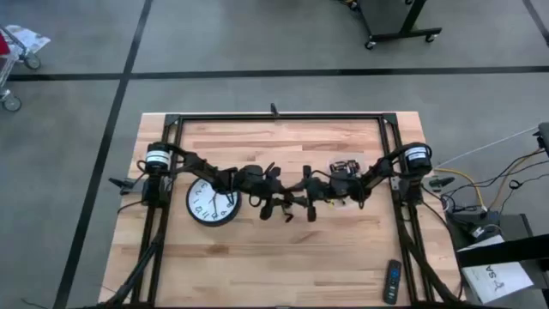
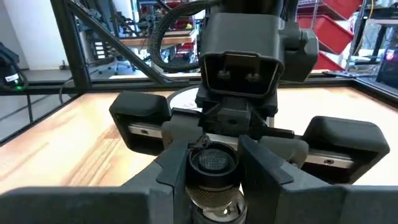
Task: Insert battery
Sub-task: Close the black battery compartment
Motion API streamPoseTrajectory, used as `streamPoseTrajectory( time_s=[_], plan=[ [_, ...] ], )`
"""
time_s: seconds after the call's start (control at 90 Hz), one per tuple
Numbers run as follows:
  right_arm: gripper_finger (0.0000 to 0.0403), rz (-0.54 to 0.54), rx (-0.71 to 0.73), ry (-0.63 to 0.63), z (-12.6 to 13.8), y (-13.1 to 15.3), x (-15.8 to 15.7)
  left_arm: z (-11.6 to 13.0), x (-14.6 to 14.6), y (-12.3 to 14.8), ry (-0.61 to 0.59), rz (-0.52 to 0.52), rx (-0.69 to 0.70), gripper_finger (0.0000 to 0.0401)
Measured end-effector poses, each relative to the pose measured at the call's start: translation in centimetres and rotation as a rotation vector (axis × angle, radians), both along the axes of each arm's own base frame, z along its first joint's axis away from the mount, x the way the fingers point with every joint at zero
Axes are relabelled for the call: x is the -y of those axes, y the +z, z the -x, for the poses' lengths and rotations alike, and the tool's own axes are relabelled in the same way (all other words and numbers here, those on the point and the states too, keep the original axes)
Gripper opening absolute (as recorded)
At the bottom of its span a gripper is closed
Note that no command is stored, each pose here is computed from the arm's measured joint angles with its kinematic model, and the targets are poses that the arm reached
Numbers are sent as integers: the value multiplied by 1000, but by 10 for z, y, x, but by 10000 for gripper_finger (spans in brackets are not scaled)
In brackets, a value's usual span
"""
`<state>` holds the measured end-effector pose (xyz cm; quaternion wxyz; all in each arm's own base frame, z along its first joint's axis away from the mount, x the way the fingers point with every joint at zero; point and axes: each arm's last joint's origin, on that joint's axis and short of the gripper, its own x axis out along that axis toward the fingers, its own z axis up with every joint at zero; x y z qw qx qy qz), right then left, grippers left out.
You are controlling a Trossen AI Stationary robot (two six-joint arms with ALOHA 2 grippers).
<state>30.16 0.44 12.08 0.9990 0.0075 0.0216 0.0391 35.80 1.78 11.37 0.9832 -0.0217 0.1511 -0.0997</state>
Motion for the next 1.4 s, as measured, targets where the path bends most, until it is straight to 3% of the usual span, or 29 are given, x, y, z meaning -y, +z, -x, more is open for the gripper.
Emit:
streamPoseTrajectory(
  time_s=[0.778,1.133,1.4],
  plan=[
    [92,-11,-34,-42,4,-5,0,0,0,0,4,-1,8,108],
    [92,-29,-59,-72,2,-13,1,0,-1,3,9,10,42,174],
    [92,-34,-59,-73,1,-14,-1,0,-3,0,48,-27,6,170]
  ],
)
